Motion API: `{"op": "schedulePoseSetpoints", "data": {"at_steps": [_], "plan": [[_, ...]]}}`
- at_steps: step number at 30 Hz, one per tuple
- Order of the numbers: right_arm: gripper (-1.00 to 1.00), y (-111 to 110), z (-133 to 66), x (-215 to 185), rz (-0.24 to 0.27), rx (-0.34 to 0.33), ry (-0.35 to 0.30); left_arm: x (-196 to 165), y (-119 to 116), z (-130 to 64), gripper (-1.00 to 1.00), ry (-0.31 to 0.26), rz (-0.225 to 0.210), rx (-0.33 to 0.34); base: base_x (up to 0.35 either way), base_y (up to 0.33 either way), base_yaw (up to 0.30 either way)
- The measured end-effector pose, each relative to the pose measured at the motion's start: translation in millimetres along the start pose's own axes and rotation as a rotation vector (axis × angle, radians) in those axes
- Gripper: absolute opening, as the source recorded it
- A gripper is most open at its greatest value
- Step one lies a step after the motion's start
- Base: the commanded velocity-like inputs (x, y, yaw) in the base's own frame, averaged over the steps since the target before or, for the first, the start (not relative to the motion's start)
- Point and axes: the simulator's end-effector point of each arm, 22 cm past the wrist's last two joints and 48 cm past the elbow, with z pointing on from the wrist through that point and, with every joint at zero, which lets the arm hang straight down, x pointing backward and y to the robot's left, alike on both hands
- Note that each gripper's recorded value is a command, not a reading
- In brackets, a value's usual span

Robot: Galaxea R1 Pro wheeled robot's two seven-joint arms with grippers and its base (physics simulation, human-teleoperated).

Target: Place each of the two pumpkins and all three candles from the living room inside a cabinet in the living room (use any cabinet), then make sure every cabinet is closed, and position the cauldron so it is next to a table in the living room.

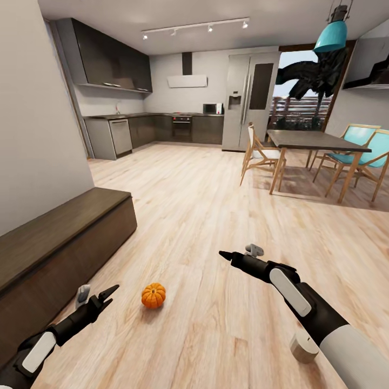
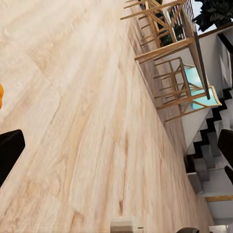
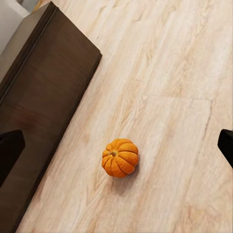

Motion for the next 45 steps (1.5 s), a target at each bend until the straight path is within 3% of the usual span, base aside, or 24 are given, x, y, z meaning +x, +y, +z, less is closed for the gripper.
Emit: {"op": "schedulePoseSetpoints", "data": {"at_steps": [14, 31, 45], "plan": [[1.00, -1, -0.4, -1, -0.003, 0.003, -0.002, -1, 1, -0.6, 1.00, -0.002, -0.002, -0.001, 0.217, 0.005, 0.000], [1.00, -2, -0.1, -1, -0.004, 0.006, -0.002, 0, 0, -0.2, 1.00, 0.001, 0.001, -0.001, 0.012, 0.000, 0.000], [1.00, -26, 16.3, 24, 0.025, 0.028, 0.043, 15, 29, 3.1, 1.00, 0.026, -0.030, -0.044, 0.000, 0.000, 0.000]]}}
